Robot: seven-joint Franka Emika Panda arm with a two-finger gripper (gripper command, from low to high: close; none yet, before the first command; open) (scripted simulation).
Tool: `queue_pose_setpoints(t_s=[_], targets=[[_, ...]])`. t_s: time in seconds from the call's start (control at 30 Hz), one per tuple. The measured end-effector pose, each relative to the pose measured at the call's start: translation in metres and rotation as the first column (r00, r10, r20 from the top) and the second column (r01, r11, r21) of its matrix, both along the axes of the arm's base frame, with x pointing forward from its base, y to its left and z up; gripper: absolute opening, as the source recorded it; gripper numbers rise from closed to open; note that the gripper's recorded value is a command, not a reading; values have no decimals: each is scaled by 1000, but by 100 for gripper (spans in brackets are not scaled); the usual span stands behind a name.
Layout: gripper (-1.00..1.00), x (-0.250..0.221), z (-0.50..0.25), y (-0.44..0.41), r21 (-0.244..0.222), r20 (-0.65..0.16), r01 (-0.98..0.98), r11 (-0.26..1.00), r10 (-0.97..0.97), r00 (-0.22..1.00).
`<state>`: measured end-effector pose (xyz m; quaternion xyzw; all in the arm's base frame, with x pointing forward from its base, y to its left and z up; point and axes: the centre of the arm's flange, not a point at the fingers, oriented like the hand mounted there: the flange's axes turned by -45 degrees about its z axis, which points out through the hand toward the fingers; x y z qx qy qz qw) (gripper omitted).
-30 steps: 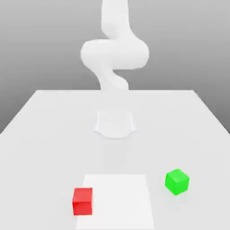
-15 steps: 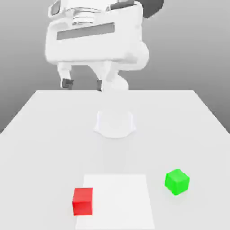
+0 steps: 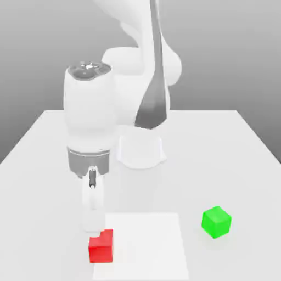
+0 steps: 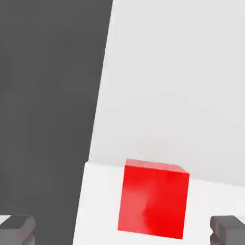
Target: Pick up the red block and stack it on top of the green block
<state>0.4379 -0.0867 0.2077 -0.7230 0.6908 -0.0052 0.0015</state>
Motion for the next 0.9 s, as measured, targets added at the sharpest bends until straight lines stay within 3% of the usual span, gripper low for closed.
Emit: queue_pose_setpoints(t_s=[0.13, 0.17, 0.4, 0.57, 0.73, 0.9], targets=[[0, -2, -48, 0, 5, -8, 19, 1000, -19, 1000], [-100, -2, -58, 0, 5, -9, 19, 1000, -19, 1000], [-100, -2, -59, 0, 5, -7, 19, 1000, -19, 1000], [-100, -2, -8, 0, 5, -7, 19, 1000, -19, 1000], [-100, -13, 22, 133, 20, 3, -296, 955, 296, 955], [-100, -69, 36, 253, 13, 0, -597, 802, 597, 802]])
